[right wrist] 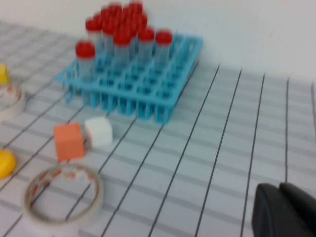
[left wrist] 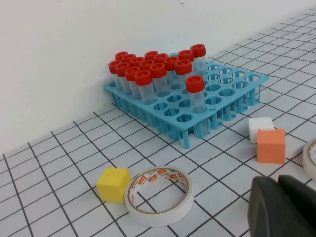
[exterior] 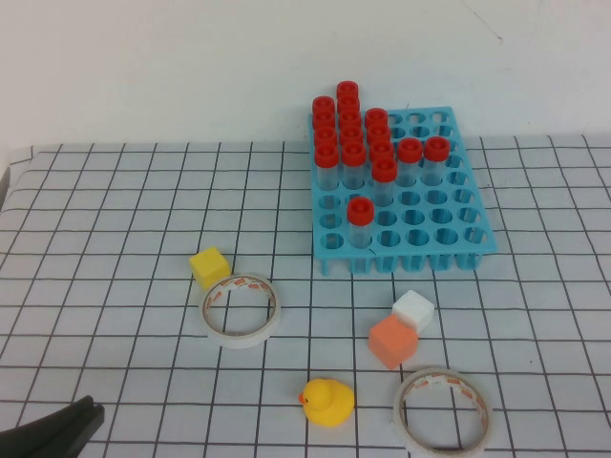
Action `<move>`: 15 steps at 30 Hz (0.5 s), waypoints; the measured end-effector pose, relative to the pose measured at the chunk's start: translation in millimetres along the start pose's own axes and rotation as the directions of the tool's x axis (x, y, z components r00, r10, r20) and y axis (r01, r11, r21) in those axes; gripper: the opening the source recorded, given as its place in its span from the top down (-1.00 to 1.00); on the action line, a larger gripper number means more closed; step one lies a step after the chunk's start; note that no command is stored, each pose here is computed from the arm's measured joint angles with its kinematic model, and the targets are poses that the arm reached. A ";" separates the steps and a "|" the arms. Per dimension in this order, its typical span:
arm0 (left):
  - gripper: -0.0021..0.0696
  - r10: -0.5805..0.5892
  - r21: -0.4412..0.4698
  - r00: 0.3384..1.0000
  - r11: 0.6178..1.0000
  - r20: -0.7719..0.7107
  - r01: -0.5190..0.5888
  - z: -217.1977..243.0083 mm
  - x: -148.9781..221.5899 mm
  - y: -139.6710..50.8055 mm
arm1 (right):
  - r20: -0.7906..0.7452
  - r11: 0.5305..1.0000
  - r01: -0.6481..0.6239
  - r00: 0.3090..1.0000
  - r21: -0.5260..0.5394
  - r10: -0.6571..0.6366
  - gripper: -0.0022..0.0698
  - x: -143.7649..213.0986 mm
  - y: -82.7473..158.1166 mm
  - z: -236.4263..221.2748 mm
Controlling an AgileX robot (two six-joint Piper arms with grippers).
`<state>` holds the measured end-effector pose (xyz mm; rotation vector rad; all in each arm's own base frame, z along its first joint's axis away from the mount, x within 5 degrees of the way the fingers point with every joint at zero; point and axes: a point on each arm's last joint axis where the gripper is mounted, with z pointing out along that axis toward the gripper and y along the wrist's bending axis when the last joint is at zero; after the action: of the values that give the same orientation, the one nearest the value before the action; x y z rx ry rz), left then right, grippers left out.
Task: Place the test tubes
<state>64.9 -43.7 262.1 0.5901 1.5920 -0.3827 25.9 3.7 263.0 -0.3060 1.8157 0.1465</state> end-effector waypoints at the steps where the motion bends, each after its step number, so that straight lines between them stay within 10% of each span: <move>1: 0.95 0.000 0.000 1.000 1.000 0.000 0.000 0.0 0.0 0.0 | 0.033 1.000 0.009 0.999 0.006 -0.009 0.94 1.4 -0.3 1.2; 15: 0.95 0.000 0.000 1.000 1.000 0.000 0.000 0.0 0.0 0.0 | 0.085 0.969 -0.127 0.990 0.213 0.112 0.94 53.9 -5.5 38.9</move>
<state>64.9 -43.7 262.1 0.5901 1.5920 -0.3827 50.8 1.4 201.1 -0.0353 1.7595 0.0412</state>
